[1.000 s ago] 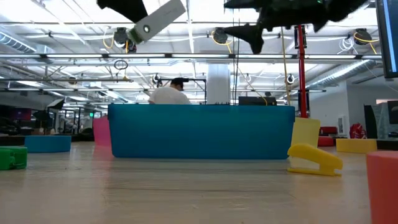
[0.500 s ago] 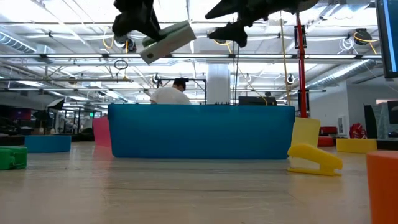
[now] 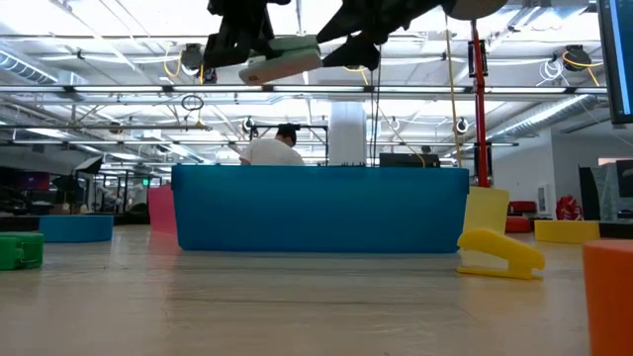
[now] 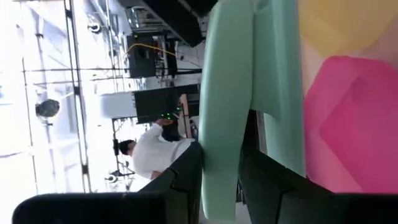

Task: Pick and place Stapler, Stapler remover, tape
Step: Put the light blue stapler into the yellow bin

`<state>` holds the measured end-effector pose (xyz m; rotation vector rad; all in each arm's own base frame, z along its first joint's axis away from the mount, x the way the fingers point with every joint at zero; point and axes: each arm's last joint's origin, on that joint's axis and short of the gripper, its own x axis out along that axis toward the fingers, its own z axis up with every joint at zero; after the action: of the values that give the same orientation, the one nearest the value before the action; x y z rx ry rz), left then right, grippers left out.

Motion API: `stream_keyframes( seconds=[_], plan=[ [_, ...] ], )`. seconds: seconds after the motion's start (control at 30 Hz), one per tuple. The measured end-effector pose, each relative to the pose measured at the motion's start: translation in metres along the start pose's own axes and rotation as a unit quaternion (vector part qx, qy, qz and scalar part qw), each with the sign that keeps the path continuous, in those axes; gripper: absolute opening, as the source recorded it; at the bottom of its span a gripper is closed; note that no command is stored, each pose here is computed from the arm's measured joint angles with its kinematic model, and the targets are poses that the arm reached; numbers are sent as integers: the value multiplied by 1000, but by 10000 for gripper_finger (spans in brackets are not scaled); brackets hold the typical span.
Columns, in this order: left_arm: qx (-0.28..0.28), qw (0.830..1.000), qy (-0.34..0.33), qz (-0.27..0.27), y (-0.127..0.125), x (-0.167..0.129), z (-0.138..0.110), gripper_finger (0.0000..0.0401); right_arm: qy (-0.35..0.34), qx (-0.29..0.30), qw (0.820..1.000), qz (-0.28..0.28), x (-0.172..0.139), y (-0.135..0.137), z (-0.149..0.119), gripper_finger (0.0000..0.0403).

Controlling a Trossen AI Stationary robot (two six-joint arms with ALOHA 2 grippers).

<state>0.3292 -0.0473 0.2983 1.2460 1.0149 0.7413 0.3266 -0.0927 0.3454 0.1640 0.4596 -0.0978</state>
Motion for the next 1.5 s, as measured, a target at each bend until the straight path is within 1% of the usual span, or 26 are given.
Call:
stream_keyframes(
  seconds=[0.23,0.43,0.53,0.63,0.7,0.8,0.93,1.07,1.2,1.33,1.43,1.5],
  plan=[
    [8,1000,-17,-12,3,5,3,92,-9,-5,1000,-10,0,0,2,293],
    [15,1000,-20,-7,8,9,5,92,-10,-5,1000,-9,0,0,2,293],
    [13,999,-27,-13,9,13,5,92,-15,8,1000,-4,0,0,3,293],
    [20,1000,-19,-13,8,20,6,92,-26,19,999,19,0,2,5,293],
    [32,999,-16,-14,7,22,6,92,-27,19,999,20,0,2,6,293],
    [23,999,-20,-12,9,22,7,92,-18,18,1000,14,0,1,4,293],
    [15,1000,-25,-4,11,21,9,92,-12,8,1000,-7,9,0,0,293],
    [15,1000,-27,-1,12,20,10,92,-2,8,1000,-4,14,0,-3,293],
    [12,999,-30,-2,13,20,10,92,15,8,1000,0,25,2,-9,293],
    [7,999,-32,-1,13,19,11,92,7,6,1000,0,29,1,-8,286],
    [11,999,-35,-5,12,19,11,92,9,7,1000,0,30,1,-9,272],
    [1,999,-40,-7,12,18,12,92,-1,8,1000,1,31,1,-7,263]
  ],
)
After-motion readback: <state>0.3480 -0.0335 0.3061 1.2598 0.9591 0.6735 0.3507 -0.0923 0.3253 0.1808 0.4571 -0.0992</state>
